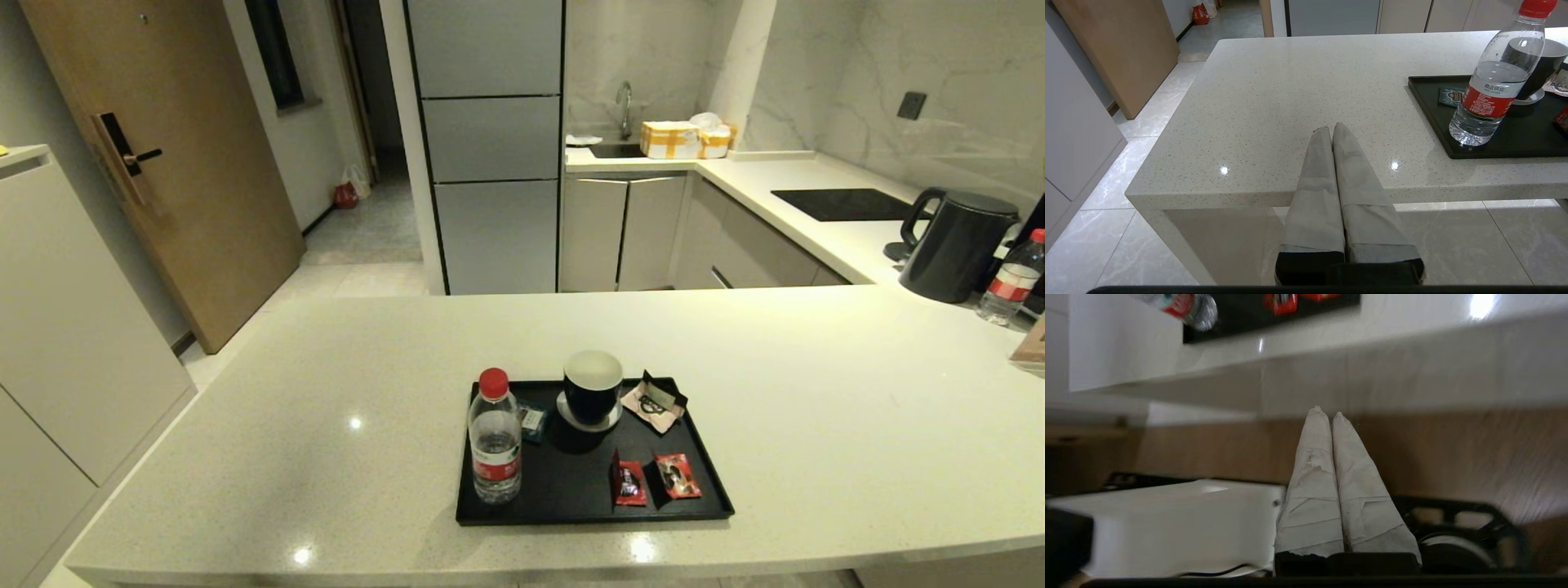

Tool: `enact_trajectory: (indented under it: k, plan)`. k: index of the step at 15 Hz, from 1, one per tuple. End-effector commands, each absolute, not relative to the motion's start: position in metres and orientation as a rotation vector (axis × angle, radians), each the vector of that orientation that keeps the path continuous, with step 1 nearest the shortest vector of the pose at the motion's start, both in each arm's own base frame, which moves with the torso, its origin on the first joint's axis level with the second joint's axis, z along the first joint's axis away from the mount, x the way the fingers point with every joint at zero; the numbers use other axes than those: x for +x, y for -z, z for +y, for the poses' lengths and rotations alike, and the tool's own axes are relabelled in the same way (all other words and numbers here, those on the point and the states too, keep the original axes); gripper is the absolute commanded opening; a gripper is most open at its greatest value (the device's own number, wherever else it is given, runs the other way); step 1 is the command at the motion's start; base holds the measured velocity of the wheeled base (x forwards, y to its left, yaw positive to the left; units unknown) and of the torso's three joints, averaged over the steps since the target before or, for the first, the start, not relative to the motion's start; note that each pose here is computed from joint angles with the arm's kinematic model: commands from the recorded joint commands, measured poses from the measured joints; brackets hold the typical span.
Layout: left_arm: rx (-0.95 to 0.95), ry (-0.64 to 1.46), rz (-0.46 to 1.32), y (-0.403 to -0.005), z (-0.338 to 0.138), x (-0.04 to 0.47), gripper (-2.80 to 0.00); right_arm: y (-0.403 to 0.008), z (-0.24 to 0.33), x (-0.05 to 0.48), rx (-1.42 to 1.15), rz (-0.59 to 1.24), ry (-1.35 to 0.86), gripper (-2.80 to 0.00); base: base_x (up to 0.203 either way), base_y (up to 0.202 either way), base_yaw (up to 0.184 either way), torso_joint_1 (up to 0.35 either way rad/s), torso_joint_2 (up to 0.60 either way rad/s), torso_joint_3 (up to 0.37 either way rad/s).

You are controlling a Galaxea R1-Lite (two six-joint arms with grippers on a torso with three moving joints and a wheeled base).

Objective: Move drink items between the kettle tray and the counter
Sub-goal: Pick up the tea bag

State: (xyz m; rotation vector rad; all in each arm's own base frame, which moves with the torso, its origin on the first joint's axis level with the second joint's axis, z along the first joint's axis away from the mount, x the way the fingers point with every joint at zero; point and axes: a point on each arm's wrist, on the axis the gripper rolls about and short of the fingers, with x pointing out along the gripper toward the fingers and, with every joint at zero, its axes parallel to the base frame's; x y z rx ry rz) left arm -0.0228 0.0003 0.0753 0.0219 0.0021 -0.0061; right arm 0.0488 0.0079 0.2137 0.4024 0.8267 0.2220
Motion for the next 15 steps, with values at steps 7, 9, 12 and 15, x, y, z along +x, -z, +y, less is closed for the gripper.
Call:
enact_trajectory:
  k: [7,9,12,15]
  plan:
    - [0.021,0.006,0.0,-0.075,0.0,-0.023,-2.8,-0.133,0.023,0.253,0.516,1.245,-0.148,-2.8,0.0,0.0,0.0,0.0,0.0,0.0]
    - [0.021,0.006,0.0,-0.075,0.0,-0.023,-2.8,-0.124,0.028,0.297,0.499,1.217,-0.133,-2.8,0.0,0.0,0.0,0.0,0.0,0.0]
    - [0.021,0.006,0.0,-0.075,0.0,-0.023,-2.8,-0.112,0.035,0.34,0.464,1.056,-0.142,-2.8,0.0,0.0,0.0,0.0,0.0,0.0]
    - [0.021,0.006,0.0,-0.075,0.0,-0.023,-2.8,-0.091,0.044,0.36,0.442,0.985,-0.177,-2.8,0.0,0.0,0.0,0.0,0.0,0.0]
